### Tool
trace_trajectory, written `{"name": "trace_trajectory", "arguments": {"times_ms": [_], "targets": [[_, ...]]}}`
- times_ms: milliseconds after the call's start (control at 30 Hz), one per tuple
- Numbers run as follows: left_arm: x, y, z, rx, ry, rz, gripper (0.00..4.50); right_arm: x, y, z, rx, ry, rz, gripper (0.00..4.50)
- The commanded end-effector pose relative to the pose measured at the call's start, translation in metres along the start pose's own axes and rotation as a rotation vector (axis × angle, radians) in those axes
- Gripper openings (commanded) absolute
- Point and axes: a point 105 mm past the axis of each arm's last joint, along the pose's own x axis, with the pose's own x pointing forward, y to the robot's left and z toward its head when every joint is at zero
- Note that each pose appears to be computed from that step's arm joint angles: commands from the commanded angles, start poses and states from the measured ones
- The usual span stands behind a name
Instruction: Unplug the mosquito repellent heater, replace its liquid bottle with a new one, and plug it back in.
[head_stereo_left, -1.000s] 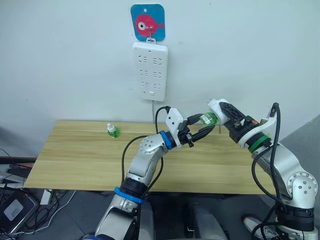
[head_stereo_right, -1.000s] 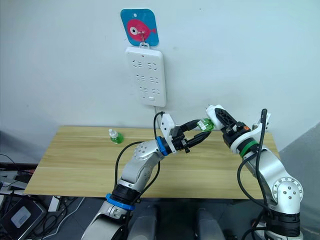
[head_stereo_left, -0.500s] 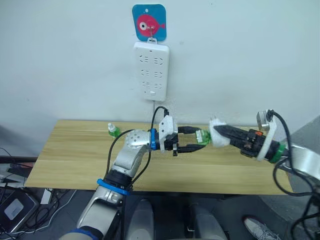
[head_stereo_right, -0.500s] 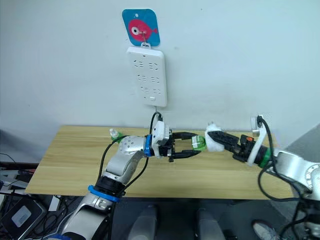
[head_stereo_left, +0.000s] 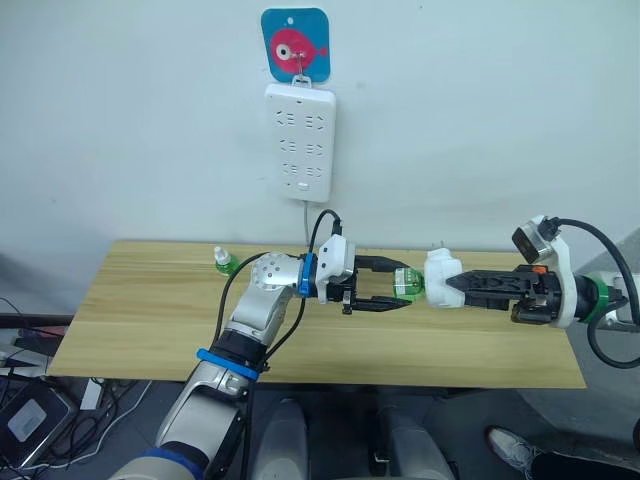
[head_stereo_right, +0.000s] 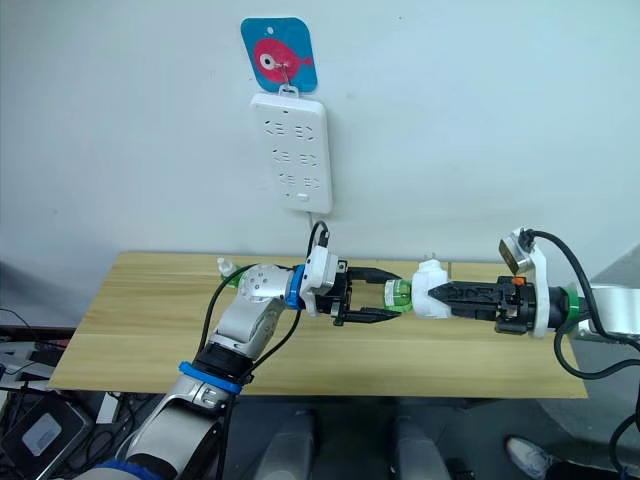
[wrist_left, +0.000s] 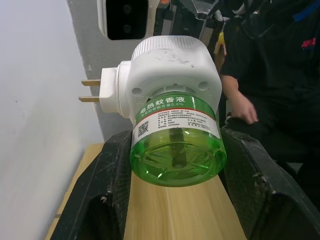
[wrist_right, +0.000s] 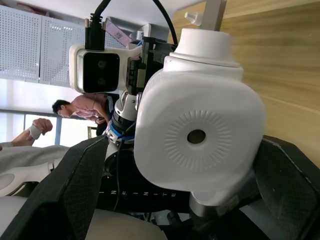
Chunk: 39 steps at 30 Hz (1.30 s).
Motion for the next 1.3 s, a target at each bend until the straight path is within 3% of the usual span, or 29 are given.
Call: {"name": "trace_trajectory", "arguments": {"times_ms": [33,300,400,500,700,800,900,967,1033,1167,1300], "targets": [[0.006,-0.004,0.005,0.030,-0.010,-0.014,2.29,0.006,0.014,0.009,-0.051,-0.028,0.053,4.46],[0.006,-0.005,0.003,0.026,-0.003,-0.023,2.29,0.007,0.010,0.009,-0.053,-0.045,0.021,4.46],[0.007,-0.005,0.004,0.027,-0.005,-0.025,2.29,0.007,0.009,0.009,-0.055,-0.052,0.013,3.90],[0.008,-0.005,0.005,0.030,-0.007,-0.031,2.29,0.006,0.008,0.009,-0.054,-0.058,0.007,3.03],[0.008,-0.002,0.006,-0.015,-0.023,-0.008,2.29,0.004,0.010,0.009,-0.073,-0.062,-0.006,3.04],[0.008,0.004,0.009,-0.236,-0.054,0.029,2.29,0.004,0.015,0.005,-0.102,-0.036,-0.006,3.04],[0.005,-0.005,0.015,-0.566,-0.055,-0.043,2.29,0.005,0.023,0.000,-0.146,-0.009,0.001,3.04],[-0.009,-0.012,0.029,-0.987,-0.088,-0.183,2.29,0.006,0.029,-0.002,-0.164,0.020,0.023,3.04],[-0.021,-0.012,0.037,-1.225,-0.115,-0.247,2.29,0.007,0.033,-0.005,-0.174,0.043,0.041,3.04],[-0.024,-0.013,0.034,-1.313,-0.096,-0.256,2.29,0.009,0.034,-0.005,-0.177,0.047,0.051,3.04],[-0.021,-0.011,0.035,-1.326,-0.110,-0.261,3.12,0.009,0.033,-0.005,-0.172,0.034,0.058,3.04]]}}
